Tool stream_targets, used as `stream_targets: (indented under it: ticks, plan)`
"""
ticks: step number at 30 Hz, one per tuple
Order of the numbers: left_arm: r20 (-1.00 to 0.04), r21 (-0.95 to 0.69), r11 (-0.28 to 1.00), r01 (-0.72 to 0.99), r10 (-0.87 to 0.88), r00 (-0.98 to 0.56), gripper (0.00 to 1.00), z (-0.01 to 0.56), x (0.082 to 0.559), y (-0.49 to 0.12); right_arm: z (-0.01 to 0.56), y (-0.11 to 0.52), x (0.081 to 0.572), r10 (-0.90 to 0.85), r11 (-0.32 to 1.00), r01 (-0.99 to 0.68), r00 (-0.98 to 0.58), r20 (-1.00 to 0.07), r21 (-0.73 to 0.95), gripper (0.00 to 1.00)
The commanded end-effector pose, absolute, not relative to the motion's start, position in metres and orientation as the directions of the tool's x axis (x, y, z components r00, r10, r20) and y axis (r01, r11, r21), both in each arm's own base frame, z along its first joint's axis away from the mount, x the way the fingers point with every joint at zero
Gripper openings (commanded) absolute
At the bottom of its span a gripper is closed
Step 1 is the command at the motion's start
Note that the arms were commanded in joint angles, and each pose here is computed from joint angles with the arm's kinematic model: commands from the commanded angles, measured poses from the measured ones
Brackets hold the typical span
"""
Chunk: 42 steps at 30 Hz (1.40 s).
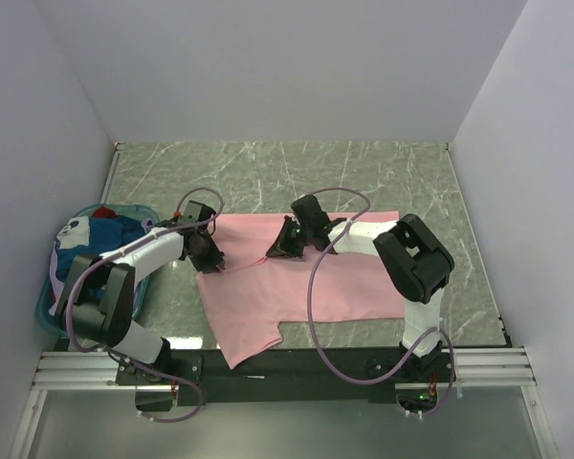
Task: Fold and stack the t-shirts
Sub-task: Fold the tshirt
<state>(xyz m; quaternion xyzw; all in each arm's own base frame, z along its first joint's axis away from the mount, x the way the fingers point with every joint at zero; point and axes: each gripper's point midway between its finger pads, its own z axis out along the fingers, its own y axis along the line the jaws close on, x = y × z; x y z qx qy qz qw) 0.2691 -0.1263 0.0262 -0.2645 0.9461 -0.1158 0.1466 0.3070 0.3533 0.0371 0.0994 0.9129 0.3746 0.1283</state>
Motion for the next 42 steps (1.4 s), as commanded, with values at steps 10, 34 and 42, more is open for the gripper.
stream_targets:
  ticks: [10, 34, 42]
  plan:
    - [-0.258, -0.316, 0.835, -0.449, -0.532, -0.807, 0.01, 0.05, 0.28, -0.129, 0.063, 0.36, 0.313, 0.262, 0.681, 0.024, -0.941, -0.213, 0.732, 0.01]
    - [-0.257, -0.347, 0.801, -0.488, -0.581, -0.772, 0.01, 0.075, 0.255, -0.122, 0.063, 0.36, 0.304, 0.168, 0.717, -0.037, -0.96, -0.224, 0.696, 0.0]
    - [-0.3, -0.345, 0.812, -0.47, -0.57, -0.765, 0.03, 0.088, 0.261, -0.12, 0.064, 0.36, 0.303, 0.151, 0.725, -0.048, -0.962, -0.226, 0.688, 0.0]
